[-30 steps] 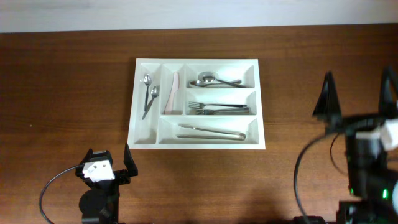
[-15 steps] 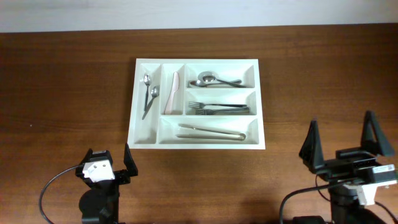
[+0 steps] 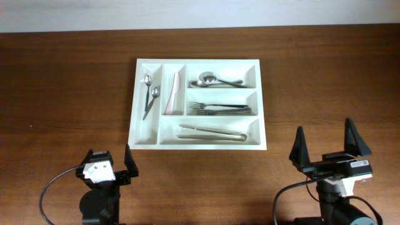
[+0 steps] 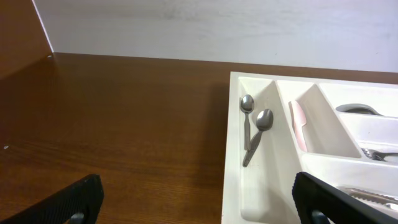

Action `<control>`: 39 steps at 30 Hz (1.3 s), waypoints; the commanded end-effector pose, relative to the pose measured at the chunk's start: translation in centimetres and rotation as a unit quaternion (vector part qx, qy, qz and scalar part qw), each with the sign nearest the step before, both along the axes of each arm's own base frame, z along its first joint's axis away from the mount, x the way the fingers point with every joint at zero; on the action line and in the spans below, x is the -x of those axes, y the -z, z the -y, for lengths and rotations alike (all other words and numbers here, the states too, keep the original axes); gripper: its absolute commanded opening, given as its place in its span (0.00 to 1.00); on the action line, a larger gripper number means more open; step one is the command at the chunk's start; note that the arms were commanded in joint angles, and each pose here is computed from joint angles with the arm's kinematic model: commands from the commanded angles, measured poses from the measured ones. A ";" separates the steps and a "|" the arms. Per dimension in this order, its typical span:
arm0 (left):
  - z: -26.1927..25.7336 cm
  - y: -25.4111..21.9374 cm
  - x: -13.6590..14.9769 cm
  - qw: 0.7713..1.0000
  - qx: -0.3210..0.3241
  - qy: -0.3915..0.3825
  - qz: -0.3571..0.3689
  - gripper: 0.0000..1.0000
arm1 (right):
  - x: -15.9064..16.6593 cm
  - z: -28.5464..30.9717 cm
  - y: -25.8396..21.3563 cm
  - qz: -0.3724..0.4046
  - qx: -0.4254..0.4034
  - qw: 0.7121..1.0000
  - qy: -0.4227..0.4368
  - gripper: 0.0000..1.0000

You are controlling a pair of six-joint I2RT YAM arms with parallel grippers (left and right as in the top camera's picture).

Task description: Pack container

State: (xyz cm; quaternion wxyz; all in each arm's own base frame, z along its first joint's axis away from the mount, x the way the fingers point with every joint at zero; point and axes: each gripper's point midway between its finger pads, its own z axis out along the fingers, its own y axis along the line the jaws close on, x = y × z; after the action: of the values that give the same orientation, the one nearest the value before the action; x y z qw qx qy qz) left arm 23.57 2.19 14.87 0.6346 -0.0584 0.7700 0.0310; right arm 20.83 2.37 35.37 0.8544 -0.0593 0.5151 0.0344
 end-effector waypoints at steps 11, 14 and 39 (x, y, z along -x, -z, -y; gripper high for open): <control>0.2 0.1 0.0 1.000 -0.005 0.008 0.002 0.99 | 0.3 1.1 2.7 0.001 0.002 1.000 0.027 0.99; 0.3 0.1 0.0 1.000 -0.005 0.008 0.002 0.99 | 0.0 1.1 3.3 -0.005 0.002 1.000 0.027 0.99; 0.2 0.1 0.0 1.000 -0.005 0.008 0.002 0.99 | -2.6 1.3 10.6 -0.090 -0.001 0.996 0.026 0.99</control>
State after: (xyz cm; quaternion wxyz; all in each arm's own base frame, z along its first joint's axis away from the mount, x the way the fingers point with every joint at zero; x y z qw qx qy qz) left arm 23.57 2.20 14.83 0.6343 -0.0585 0.7703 0.0312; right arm 23.22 0.99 26.04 0.8132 -0.0393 0.5804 0.0145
